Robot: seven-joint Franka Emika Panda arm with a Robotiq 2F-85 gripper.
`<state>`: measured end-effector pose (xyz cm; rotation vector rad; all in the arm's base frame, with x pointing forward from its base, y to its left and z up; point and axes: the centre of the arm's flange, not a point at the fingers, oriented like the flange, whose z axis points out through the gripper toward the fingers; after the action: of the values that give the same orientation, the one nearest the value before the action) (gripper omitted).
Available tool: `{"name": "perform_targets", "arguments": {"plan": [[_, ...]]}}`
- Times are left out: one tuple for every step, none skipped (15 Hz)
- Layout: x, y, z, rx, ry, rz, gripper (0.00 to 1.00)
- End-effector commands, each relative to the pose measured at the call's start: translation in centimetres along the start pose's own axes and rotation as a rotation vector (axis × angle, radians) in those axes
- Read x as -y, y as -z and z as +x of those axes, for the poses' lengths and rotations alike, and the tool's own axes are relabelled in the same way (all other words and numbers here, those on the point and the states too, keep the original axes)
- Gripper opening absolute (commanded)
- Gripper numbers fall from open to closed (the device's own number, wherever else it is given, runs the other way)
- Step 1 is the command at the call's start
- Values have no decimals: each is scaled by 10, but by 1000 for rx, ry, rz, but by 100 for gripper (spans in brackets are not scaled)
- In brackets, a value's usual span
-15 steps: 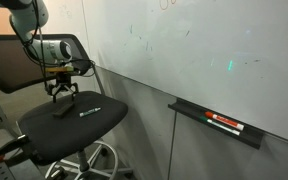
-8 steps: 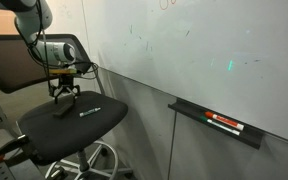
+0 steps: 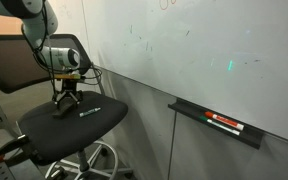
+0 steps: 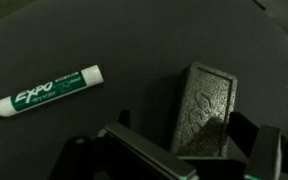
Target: Erase the words on the whiteboard
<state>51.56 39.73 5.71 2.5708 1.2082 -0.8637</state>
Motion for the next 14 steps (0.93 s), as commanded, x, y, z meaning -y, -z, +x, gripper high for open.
{"name": "perform_targets", "arguments": {"plan": [[1, 0, 4, 14, 21, 29, 100], [3, 0, 3, 17, 25, 30, 100], [4, -1, 3, 18, 28, 28, 100], [6, -2, 1, 25, 36, 32, 100], [8, -4, -1, 29, 40, 27, 100], [9, -5, -1, 33, 41, 26, 100], [10, -7, -1, 45, 47, 33, 100], [11, -8, -1, 52, 52, 31, 100], [11, -7, -2, 61, 51, 23, 100], [11, -4, -4, 64, 50, 21, 100], [12, -2, -6, 68, 52, 21, 100], [13, 0, -8, 67, 52, 13, 100], [15, 0, -9, 69, 55, 12, 100], [15, -2, -10, 70, 56, 16, 100]]}}
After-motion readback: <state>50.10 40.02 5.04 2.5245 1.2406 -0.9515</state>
